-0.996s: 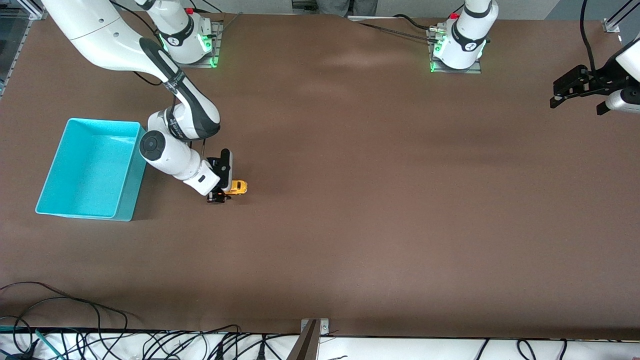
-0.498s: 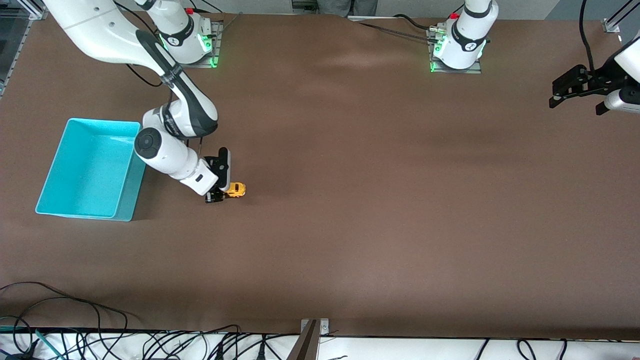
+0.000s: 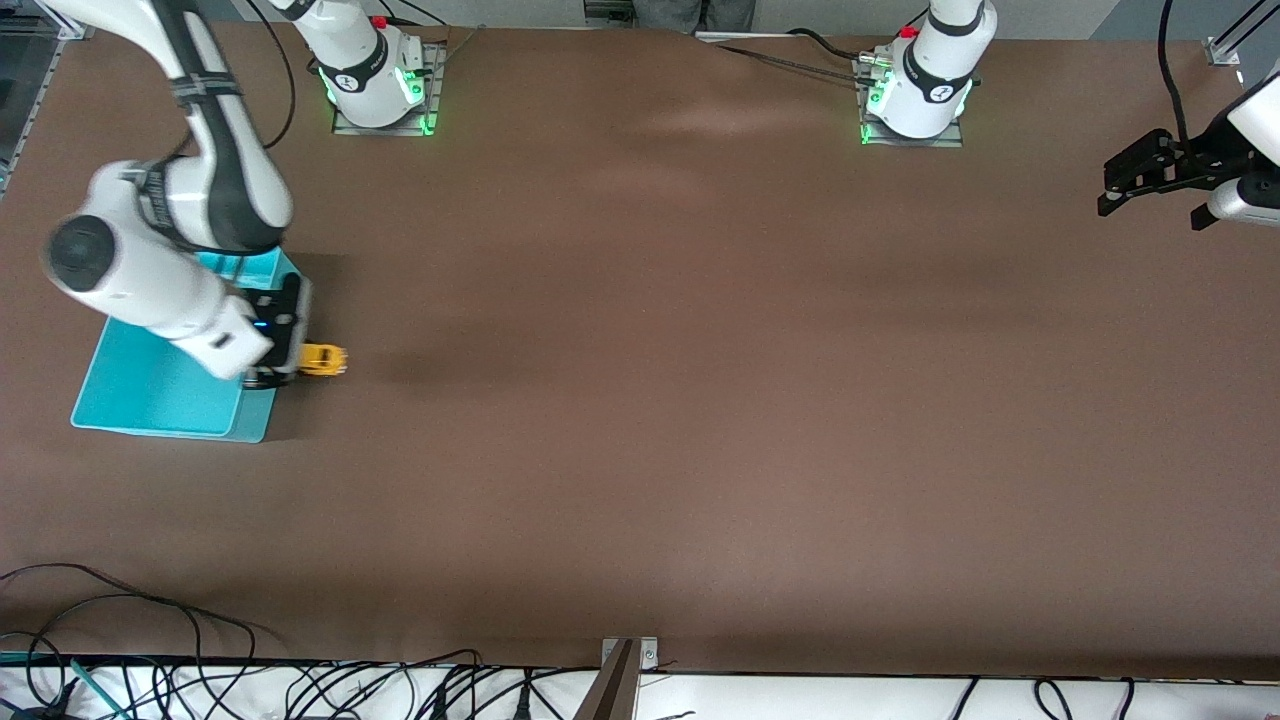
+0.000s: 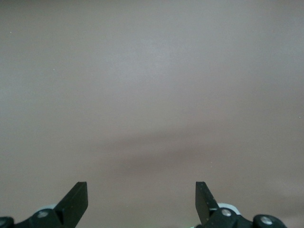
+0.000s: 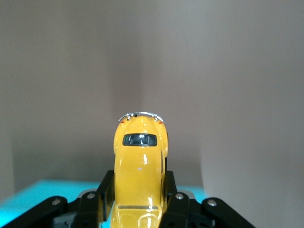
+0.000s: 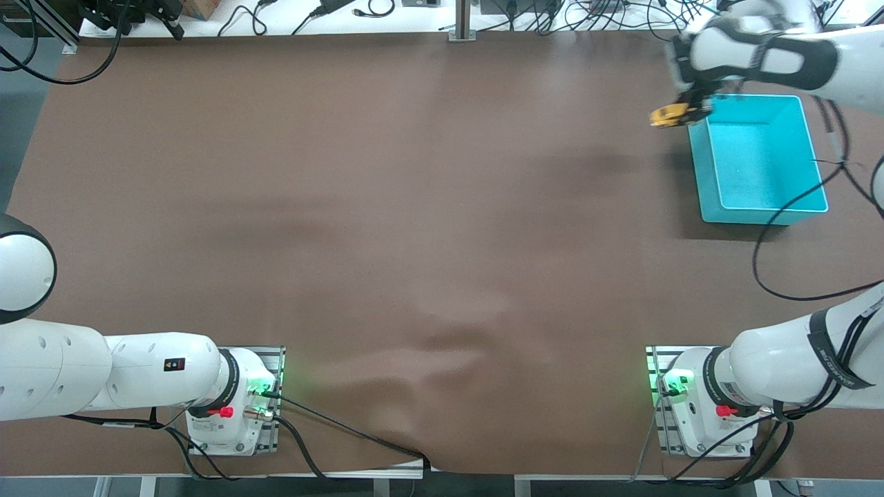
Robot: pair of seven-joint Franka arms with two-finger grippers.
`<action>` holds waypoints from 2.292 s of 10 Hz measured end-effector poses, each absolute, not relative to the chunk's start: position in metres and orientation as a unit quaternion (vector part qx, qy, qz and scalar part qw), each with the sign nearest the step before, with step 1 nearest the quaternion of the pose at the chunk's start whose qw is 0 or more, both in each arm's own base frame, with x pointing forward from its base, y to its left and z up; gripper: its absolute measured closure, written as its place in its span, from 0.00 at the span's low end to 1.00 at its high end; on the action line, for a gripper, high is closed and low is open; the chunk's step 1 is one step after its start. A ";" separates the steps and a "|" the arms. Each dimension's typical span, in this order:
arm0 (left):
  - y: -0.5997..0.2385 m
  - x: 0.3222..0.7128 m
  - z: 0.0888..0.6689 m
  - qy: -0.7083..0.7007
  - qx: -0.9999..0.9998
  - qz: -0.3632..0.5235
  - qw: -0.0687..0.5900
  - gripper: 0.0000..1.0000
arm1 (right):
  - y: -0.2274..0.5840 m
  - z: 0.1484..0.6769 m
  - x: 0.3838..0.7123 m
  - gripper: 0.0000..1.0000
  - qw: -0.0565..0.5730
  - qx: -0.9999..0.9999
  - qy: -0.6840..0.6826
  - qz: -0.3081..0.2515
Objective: Wind up and store yellow beetle car
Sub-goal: 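Lift the car with the right gripper and carry it over the box, then lower the car into the blue box and open the right gripper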
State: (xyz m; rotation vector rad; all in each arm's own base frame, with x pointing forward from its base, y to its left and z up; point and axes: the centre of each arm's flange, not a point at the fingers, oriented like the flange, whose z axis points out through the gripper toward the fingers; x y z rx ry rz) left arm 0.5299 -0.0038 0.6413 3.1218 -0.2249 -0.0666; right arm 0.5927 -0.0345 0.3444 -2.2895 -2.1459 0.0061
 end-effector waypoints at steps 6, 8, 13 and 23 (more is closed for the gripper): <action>-0.004 0.530 0.641 -0.072 0.997 -0.021 0.005 0.00 | -0.216 0.312 0.557 0.55 0.016 -0.824 -0.566 -0.011; -0.004 0.530 0.641 -0.072 0.997 -0.021 0.005 0.00 | -0.229 0.267 0.551 0.55 0.049 -0.834 -0.549 -0.022; -0.003 0.530 0.642 -0.071 0.997 -0.021 0.005 0.00 | -0.232 0.210 0.549 0.55 0.053 -0.839 -0.541 -0.013; 0.005 0.530 0.641 -0.065 0.998 -0.021 0.006 0.00 | -0.237 0.251 0.576 0.11 0.038 -0.844 -0.534 -0.036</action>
